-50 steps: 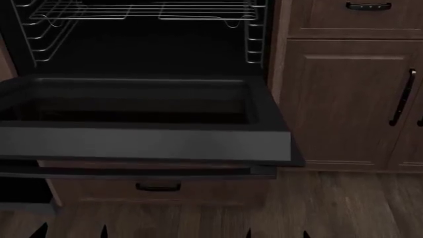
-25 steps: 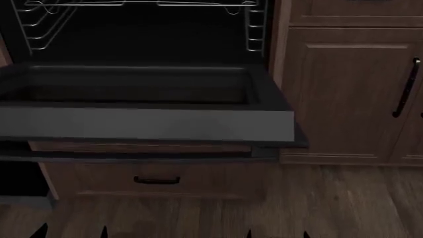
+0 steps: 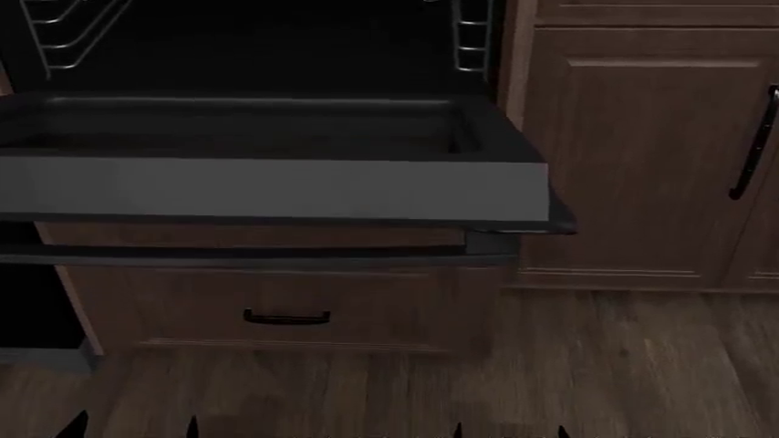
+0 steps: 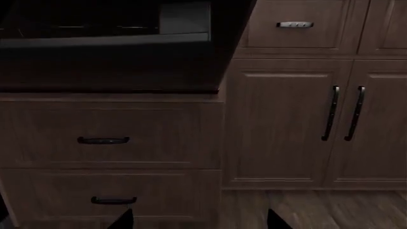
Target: Close the oven door
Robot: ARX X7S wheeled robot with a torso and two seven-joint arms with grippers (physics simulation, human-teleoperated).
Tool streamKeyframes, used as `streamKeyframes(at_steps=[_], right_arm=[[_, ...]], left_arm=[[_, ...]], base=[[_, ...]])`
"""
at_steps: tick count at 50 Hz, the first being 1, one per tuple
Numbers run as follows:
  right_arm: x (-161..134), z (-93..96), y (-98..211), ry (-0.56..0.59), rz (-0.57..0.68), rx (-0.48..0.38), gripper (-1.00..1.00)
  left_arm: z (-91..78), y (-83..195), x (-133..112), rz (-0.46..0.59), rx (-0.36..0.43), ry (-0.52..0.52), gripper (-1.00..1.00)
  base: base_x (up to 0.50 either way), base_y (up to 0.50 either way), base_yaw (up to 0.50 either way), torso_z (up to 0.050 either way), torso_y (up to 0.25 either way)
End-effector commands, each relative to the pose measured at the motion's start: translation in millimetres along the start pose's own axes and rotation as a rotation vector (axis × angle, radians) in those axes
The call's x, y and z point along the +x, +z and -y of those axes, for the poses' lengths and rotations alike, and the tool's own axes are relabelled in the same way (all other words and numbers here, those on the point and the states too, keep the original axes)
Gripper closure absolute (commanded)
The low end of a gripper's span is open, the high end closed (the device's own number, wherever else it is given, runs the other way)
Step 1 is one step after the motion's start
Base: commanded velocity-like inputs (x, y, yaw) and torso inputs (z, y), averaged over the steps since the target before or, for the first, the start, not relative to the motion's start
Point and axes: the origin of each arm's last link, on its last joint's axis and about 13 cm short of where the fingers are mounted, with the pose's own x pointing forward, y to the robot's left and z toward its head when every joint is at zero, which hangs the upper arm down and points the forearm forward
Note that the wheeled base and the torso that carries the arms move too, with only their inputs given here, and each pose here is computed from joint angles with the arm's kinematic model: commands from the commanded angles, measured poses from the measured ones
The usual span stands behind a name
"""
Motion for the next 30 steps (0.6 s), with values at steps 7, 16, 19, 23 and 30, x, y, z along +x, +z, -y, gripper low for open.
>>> streamKeyframes(at_steps=[7, 16, 19, 23, 30], right_arm=[[0.2, 0.5, -0.7, -0.002, 0.0, 0.001, -1.0], [0.3, 0.3, 0.0, -0.003, 0.001, 0.001, -1.0], [0.6, 0.4, -0.6, -0.002, 0.0, 0.0, -1.0], [1.2, 0.7, -1.6, -0.001, 0.0, -0.001, -1.0], [1.3, 0.7, -1.7, -0.001, 0.001, -0.001, -1.0]], left_arm=[[0.0, 0.4, -0.5, 0.0, 0.0, 0.003, -1.0], [0.2, -0.2, 1.1, -0.007, 0.003, 0.006, -1.0], [0.1, 0.0, 0.9, -0.006, 0.004, 0.005, -1.0], [0.2, -0.2, 0.8, -0.006, 0.004, 0.005, -1.0], [0.3, -0.5, 0.5, -0.002, 0.004, 0.002, -1.0]], base=[[0.0, 0.0, 0.0, -0.05, 0.0], [0.0, 0.0, 0.0, -0.05, 0.0], [0.0, 0.0, 0.0, -0.05, 0.0], [0.0, 0.0, 0.0, -0.05, 0.0], [0.0, 0.0, 0.0, -0.05, 0.0]])
